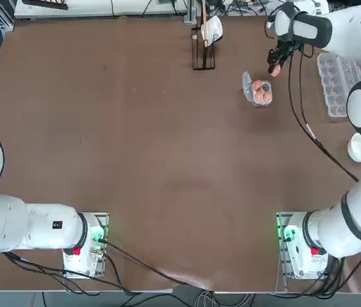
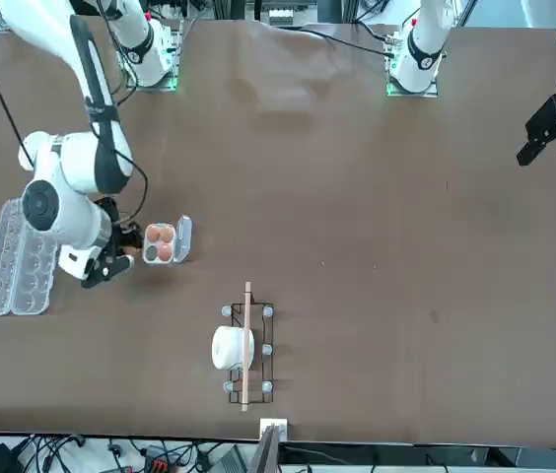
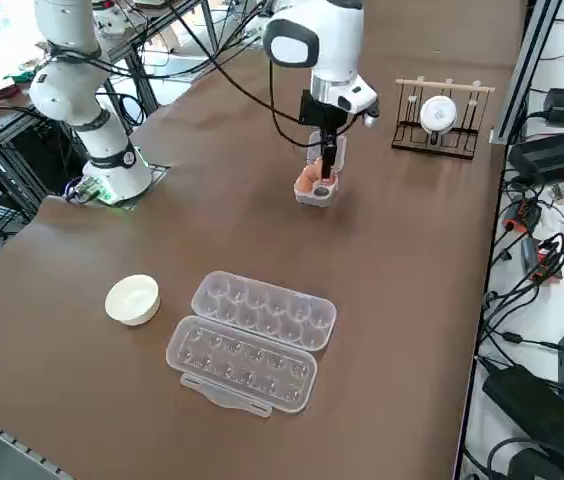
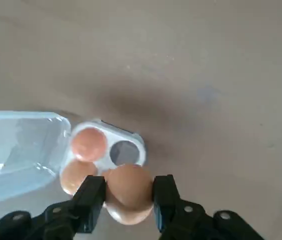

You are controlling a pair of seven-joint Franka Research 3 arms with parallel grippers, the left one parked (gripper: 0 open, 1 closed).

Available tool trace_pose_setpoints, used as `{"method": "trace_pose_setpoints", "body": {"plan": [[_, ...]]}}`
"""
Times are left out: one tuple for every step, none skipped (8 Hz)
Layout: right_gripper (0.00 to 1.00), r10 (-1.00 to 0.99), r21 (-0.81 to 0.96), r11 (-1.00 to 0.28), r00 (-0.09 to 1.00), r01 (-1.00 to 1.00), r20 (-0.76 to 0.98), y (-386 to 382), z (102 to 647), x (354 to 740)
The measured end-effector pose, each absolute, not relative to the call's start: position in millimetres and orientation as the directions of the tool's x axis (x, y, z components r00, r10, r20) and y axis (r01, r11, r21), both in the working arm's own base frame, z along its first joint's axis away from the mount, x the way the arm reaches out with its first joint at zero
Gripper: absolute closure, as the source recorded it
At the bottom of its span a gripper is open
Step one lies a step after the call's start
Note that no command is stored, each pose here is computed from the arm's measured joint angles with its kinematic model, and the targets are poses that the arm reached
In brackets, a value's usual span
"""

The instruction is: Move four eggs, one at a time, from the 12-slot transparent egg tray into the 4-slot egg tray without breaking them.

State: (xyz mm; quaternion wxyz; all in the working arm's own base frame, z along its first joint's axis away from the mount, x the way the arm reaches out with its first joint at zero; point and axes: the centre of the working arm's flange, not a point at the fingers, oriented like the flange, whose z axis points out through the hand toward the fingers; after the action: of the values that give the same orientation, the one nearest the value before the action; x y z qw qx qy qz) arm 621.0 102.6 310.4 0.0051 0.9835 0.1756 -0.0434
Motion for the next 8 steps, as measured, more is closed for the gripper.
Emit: {"method": "trace_pose_setpoints", "body": {"plan": [[0.44, 0.327, 0.000, -0.945, 0.942, 0.328, -0.080, 112.7, 305.5, 617.3], [0.44, 0.318, 0.002, -0.948, 0.945, 0.319, -0.081, 121.2, 301.3, 613.4], [0.44, 0.313, 0.003, -0.949, 0.946, 0.314, -0.085, 125.1, 297.7, 610.5], [0.44, 0.311, 0.004, -0.950, 0.947, 0.312, -0.087, 124.2, 293.5, 608.6], [0.44, 0.309, 0.005, -0.951, 0.947, 0.310, -0.089, 122.5, 287.7, 606.5], [0.44, 0.307, 0.006, -0.951, 0.947, 0.309, -0.092, 121.1, 281.5, 604.2], [0.44, 0.306, 0.006, -0.951, 0.947, 0.309, -0.099, 120.2, 276.5, 602.6], [0.44, 0.306, 0.006, -0.951, 0.946, 0.308, -0.104, 119.6, 272.6, 601.8]]}}
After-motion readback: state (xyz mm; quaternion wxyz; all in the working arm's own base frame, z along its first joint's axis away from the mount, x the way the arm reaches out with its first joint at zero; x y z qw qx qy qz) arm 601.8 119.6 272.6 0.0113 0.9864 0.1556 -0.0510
